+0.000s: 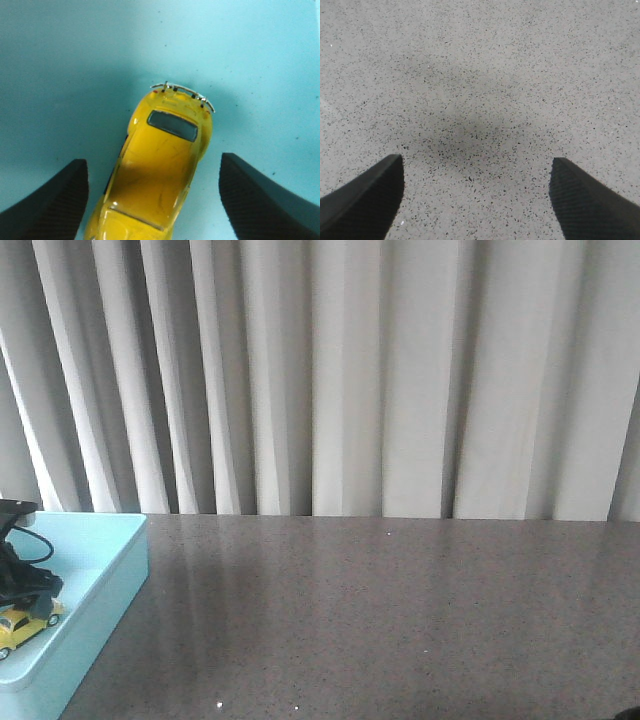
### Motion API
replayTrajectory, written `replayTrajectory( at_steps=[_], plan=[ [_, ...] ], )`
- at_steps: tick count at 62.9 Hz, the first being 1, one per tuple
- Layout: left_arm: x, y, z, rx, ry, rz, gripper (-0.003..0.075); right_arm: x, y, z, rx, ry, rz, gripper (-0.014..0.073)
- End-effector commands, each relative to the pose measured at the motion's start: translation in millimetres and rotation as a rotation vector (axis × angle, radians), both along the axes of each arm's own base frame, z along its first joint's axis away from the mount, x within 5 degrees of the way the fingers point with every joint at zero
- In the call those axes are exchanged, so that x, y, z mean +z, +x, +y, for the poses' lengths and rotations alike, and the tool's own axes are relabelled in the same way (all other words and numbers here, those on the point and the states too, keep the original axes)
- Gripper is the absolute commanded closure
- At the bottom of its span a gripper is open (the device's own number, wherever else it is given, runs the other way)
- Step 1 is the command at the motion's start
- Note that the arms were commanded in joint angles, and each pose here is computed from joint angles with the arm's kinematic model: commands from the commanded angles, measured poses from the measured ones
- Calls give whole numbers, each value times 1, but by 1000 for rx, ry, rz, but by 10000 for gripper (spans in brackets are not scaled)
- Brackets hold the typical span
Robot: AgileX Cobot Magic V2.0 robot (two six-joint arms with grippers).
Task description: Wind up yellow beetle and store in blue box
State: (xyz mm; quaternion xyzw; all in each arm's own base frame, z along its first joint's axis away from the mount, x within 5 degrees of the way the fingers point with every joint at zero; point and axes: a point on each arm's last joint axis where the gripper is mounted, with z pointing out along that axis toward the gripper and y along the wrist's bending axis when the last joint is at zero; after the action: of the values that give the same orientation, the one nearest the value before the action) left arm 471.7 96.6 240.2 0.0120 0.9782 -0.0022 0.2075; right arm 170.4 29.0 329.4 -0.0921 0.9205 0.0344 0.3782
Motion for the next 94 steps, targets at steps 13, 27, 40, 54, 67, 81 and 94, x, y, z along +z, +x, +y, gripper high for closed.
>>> replayTrajectory(
  at_steps=[13,27,40,54,67,81,94],
  plan=[
    [82,-27,-9,0,2,-138,185,13,1,0,1,7,-87,17],
    [123,-54,-16,-9,7,-167,185,13,1,0,1,7,-87,17],
    [156,-78,-25,-4,-40,-209,185,13,1,0,1,7,-87,17],
    [174,-104,-36,-21,-87,-245,185,13,1,0,1,7,-87,17],
    [172,-142,-43,10,-72,-327,185,13,1,0,1,7,-87,17],
    [172,-200,-55,38,-34,-502,185,13,1,0,1,7,-87,17],
    [167,-260,-82,-34,-1,-644,185,13,1,0,1,7,-87,17]
  ],
)
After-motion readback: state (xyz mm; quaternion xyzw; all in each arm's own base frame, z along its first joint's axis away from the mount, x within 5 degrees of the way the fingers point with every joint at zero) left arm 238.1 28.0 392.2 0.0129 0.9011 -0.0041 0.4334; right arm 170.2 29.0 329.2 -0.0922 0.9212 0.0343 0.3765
